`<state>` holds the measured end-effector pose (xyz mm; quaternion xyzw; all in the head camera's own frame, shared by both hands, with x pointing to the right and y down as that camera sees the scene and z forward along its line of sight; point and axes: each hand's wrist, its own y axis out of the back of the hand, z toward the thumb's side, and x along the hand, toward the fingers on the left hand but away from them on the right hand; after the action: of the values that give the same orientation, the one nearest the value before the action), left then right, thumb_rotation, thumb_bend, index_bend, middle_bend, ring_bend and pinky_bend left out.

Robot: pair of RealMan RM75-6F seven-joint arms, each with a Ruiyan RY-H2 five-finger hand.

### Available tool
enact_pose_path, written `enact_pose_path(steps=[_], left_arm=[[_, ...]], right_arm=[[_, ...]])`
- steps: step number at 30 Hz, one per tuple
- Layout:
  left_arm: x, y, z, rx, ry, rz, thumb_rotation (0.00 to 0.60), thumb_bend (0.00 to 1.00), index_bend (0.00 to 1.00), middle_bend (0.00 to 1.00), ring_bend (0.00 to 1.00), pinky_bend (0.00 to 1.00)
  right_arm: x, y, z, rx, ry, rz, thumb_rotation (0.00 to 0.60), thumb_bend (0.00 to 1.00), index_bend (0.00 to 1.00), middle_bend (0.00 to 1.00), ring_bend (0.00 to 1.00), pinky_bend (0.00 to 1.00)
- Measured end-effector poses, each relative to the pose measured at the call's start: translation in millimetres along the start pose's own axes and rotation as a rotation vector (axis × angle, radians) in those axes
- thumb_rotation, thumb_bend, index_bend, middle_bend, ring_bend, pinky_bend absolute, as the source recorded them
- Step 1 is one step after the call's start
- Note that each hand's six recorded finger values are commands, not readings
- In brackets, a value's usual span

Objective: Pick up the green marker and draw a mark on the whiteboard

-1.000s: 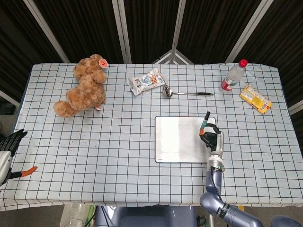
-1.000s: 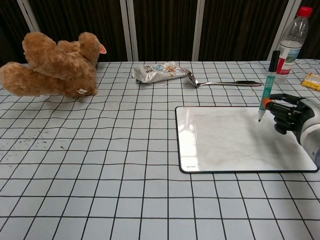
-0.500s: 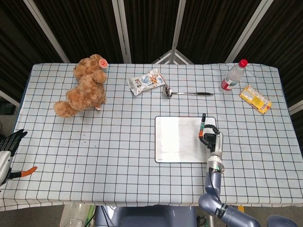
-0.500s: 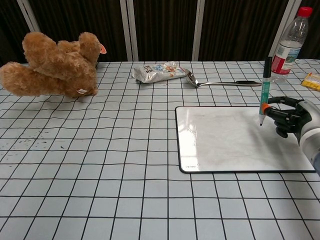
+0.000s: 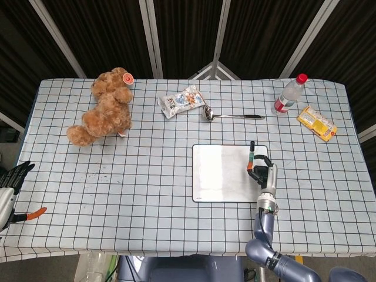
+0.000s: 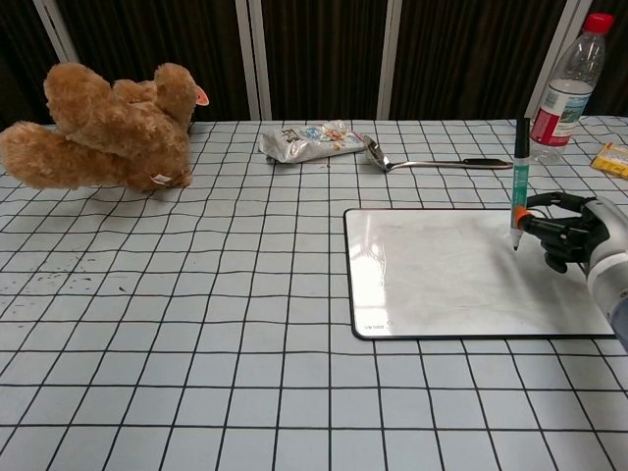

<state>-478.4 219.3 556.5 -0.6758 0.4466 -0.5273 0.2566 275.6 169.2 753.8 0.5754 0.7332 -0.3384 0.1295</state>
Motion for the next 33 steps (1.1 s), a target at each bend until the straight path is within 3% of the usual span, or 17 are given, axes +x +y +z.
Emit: enact_pose_path(steps=[19, 33], left_arm=[[0.1, -0.1, 1.4, -0.012, -0.003, -0.005, 0.600, 0.00, 0.00, 0.00, 0.00, 0.00], [1.3, 1.5, 1.9, -0.028, -0.003, -0.004, 0.600, 0.00, 0.00, 0.00, 0.00, 0.00]], right_arm=[[-0.4, -12.2, -4.3, 0.013, -0.023, 0.027, 0.600, 0.61, 0.90, 1.00, 1.00, 0.91], [0.4, -46.7, 4.5, -0.018, -0.027, 0.083, 0.600, 0.61, 0.90, 1.00, 1.00, 0.91]])
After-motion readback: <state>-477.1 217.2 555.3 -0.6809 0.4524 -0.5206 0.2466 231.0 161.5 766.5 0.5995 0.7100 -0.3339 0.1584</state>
